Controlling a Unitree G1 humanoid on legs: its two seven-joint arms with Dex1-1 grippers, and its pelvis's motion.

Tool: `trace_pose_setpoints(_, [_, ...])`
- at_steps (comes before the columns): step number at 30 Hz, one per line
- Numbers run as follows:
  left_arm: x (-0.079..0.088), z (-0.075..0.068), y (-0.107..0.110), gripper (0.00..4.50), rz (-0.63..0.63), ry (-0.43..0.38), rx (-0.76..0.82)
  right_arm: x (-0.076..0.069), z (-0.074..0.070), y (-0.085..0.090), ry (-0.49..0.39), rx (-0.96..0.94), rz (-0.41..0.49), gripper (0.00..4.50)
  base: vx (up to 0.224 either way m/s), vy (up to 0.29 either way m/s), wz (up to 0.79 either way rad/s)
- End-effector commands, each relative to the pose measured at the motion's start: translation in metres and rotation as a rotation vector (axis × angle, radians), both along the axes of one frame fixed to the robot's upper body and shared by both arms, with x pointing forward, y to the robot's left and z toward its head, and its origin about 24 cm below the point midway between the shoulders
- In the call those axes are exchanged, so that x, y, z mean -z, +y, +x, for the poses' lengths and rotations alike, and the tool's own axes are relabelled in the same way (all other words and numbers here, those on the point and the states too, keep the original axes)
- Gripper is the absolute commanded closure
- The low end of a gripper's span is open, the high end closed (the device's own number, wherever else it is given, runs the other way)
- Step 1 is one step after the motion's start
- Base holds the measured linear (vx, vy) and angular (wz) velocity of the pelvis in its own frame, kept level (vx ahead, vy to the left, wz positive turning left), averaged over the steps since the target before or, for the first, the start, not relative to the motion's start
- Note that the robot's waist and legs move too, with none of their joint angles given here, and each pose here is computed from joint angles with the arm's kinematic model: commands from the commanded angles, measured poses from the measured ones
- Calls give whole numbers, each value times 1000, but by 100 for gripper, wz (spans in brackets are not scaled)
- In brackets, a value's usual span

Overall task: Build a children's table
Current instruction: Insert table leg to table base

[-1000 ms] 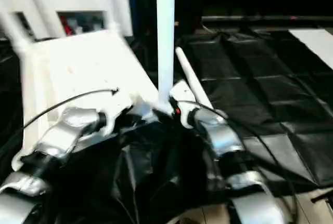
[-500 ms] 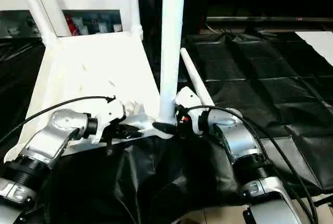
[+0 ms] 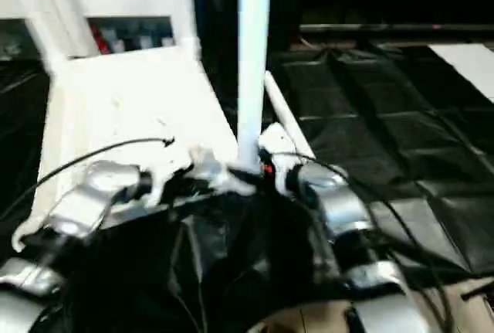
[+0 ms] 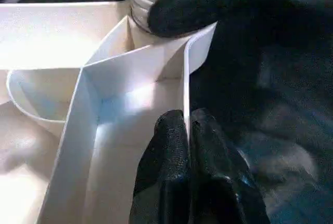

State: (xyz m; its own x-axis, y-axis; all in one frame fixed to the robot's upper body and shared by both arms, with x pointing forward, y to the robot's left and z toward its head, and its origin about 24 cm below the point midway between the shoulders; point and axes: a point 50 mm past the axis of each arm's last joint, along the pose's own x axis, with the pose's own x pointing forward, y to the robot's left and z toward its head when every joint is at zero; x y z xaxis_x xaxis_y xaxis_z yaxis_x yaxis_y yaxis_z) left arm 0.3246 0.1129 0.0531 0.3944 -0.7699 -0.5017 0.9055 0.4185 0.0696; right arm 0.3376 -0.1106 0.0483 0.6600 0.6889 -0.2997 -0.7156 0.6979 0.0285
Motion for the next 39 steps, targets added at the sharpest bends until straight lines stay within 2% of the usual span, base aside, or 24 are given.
trace_pose_setpoints(1, [-17,10,-12,450,-78,-72,-46,7,2,4,49,80,2,178,0,0,0])
trace_pose_setpoints(2, [-18,13,-16,450,-78,-80,-66,8,4,10,54,112,14,178,0,0,0])
trace_pose_setpoints(4, [-22,19,-29,450,-84,-111,-109,8,8,33,67,172,40,178,0,0,0])
trace_pose_setpoints(5, [-22,19,-29,450,-84,-111,-109,8,8,33,67,172,40,178,0,0,0])
trace_pose_setpoints(8, [-25,21,-41,450,-110,-116,-107,6,8,56,63,154,55,178,0,0,0])
trace_pose_setpoints(9, [-26,21,-43,450,-113,-116,-107,4,9,59,64,157,68,122,0,0,0])
trace_pose_setpoints(13, [-26,21,-47,450,-123,-117,-95,1,11,64,57,159,74,99,0,0,0])
trace_pose_setpoints(14, [-25,20,-45,450,-124,-115,-82,0,11,62,39,139,54,80,0,0,0])
trace_pose_setpoints(16, [-24,17,-42,450,-122,-112,-48,-2,11,56,4,102,22,70,0,0,0])
trace_pose_setpoints(21, [-21,8,-31,450,-131,-92,39,-5,5,38,-37,-55,-28,70,0,0,0])
trace_pose_setpoints(22, [-21,4,-27,450,-131,-81,77,-6,1,30,-46,-120,-43,70,0,0,0])
trace_pose_setpoints(24, [-20,3,-24,450,-128,-75,92,-7,-1,26,-48,-149,-51,70,0,0,0])
trace_pose_setpoints(30, [-19,-8,-6,450,-92,-43,211,-11,-17,-2,-11,-348,-87,70,0,0,0])
trace_pose_setpoints(33, [-19,-11,0,450,-88,-24,235,-12,-20,-9,1,-380,-95,70,0,0,0])
trace_pose_setpoints(36, [-20,-15,5,450,-79,-4,271,-14,-22,-13,8,-404,-103,102,0,0,0])
trace_pose_setpoints(38, [-19,-17,7,450,-76,5,287,-14,-23,-14,13,-411,-103,105,0,0,0])
trace_pose_setpoints(39, [-19,-18,8,450,-75,11,294,-15,-23,-14,16,-414,-102,128,0,0,0])
